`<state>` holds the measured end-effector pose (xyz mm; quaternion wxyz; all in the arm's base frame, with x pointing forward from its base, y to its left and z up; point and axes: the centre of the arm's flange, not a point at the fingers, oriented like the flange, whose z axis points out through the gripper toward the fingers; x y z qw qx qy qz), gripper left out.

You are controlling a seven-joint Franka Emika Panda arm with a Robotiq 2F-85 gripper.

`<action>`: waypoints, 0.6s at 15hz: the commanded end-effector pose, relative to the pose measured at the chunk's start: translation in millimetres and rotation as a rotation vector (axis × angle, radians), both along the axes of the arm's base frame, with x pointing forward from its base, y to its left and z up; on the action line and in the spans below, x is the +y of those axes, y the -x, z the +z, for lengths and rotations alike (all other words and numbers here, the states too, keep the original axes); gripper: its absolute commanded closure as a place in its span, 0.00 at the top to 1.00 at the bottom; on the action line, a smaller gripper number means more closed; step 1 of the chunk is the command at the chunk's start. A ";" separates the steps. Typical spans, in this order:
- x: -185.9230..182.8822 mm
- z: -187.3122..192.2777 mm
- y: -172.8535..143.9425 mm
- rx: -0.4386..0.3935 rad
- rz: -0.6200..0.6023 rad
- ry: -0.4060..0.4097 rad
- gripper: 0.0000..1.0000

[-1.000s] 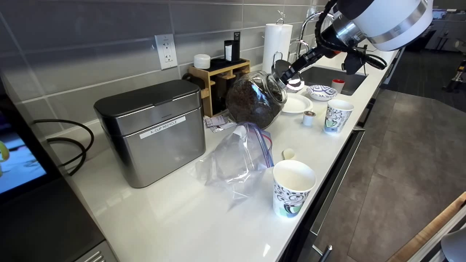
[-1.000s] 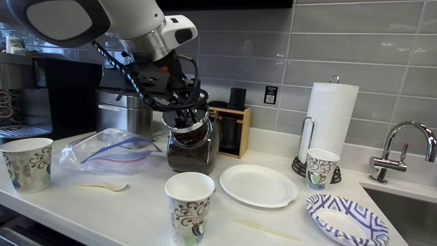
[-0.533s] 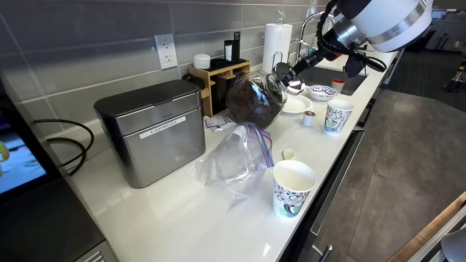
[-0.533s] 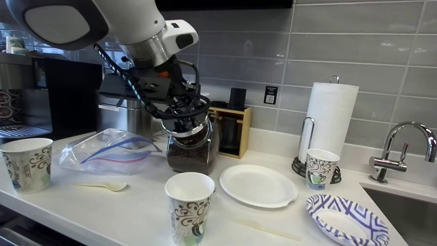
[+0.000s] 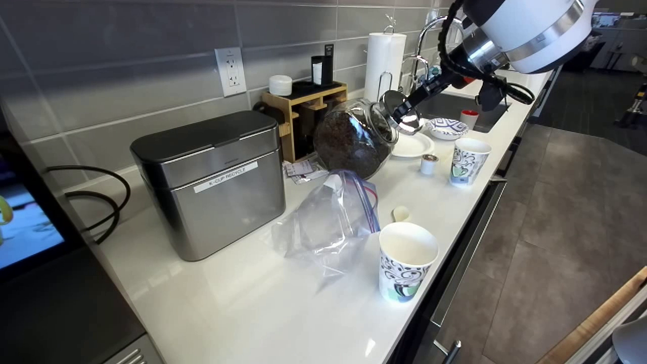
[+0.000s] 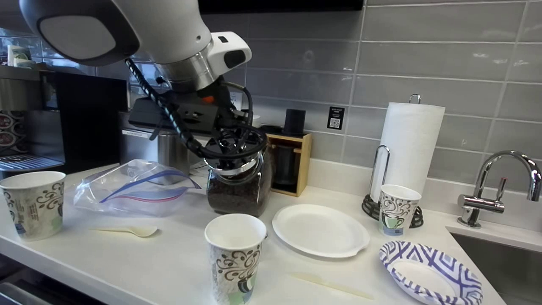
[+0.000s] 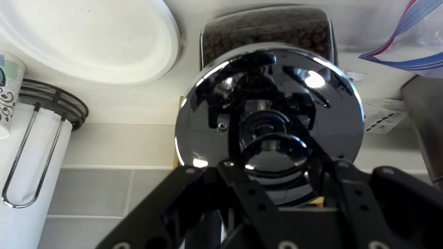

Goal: Put the lid on the jar

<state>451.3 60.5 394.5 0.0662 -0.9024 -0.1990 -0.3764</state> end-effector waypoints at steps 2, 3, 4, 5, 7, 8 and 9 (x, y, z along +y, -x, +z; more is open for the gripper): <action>1.3 -26.8 -18.1 -0.030 -0.012 -0.006 0.21; 2.6 -26.7 -19.9 -0.031 -0.008 -0.006 0.21; 3.4 -27.5 -21.5 -0.028 -0.004 -0.008 0.21; 4.1 -28.9 -22.5 -0.025 -0.001 -0.006 0.21; 5.5 -31.4 -23.9 -0.020 0.003 -0.002 0.21; 6.1 -33.2 -24.2 -0.015 0.008 0.002 0.21; 6.6 -35.5 -24.3 -0.012 0.011 0.006 0.21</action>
